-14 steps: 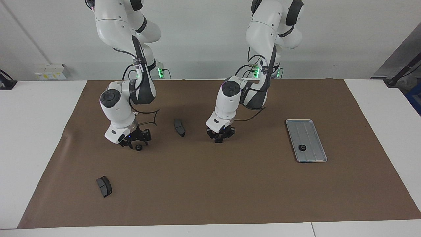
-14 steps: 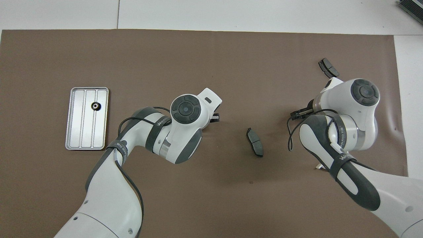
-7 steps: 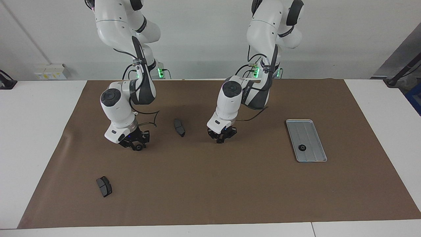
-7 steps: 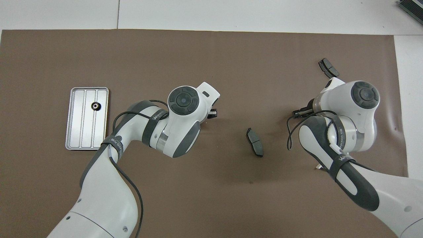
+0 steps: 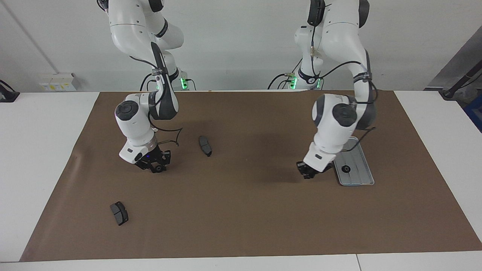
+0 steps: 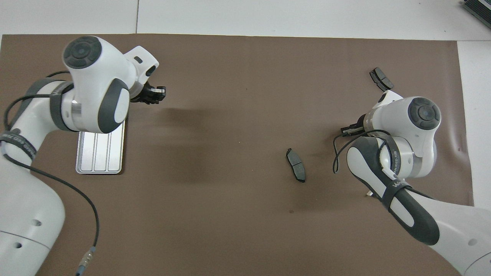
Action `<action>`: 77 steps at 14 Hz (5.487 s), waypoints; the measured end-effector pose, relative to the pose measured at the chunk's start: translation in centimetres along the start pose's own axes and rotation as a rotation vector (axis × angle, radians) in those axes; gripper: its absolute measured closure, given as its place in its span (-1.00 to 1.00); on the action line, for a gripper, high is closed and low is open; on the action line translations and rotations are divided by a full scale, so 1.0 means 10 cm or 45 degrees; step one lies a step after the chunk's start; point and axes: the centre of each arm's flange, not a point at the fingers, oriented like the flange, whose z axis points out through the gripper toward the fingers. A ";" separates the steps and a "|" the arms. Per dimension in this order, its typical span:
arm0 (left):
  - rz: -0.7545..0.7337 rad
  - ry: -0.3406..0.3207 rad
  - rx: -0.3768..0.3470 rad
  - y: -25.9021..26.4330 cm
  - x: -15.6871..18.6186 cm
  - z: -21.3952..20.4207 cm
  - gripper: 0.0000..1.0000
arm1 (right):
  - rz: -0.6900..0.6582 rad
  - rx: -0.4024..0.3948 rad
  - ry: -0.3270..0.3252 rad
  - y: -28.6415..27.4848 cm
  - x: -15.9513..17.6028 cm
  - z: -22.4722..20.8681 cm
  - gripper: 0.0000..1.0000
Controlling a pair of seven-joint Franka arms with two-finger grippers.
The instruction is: Pick bearing gear from pile to tray
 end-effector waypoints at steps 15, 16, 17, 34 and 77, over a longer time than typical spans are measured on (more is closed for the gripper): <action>0.275 -0.040 -0.003 -1.54 -0.74 0.54 -0.29 | 0.517 0.143 -0.006 -1.66 0.57 -0.99 0.30; 0.282 -0.024 -0.002 -1.48 -0.70 0.49 -0.44 | 0.563 0.173 0.006 -1.91 0.57 -1.02 0.30; 0.278 -0.004 -0.001 -1.39 -0.63 0.39 -0.44 | 0.604 0.202 0.015 -2.14 0.57 -1.04 0.30; -0.194 0.078 -0.097 0.71 -0.40 -0.37 -0.34 | 0.686 0.132 0.163 -3.59 0.34 -0.08 -0.68; -0.015 0.011 -0.037 2.90 -1.27 0.81 0.30 | 0.338 -0.055 -0.138 0.36 -0.25 -3.24 -1.00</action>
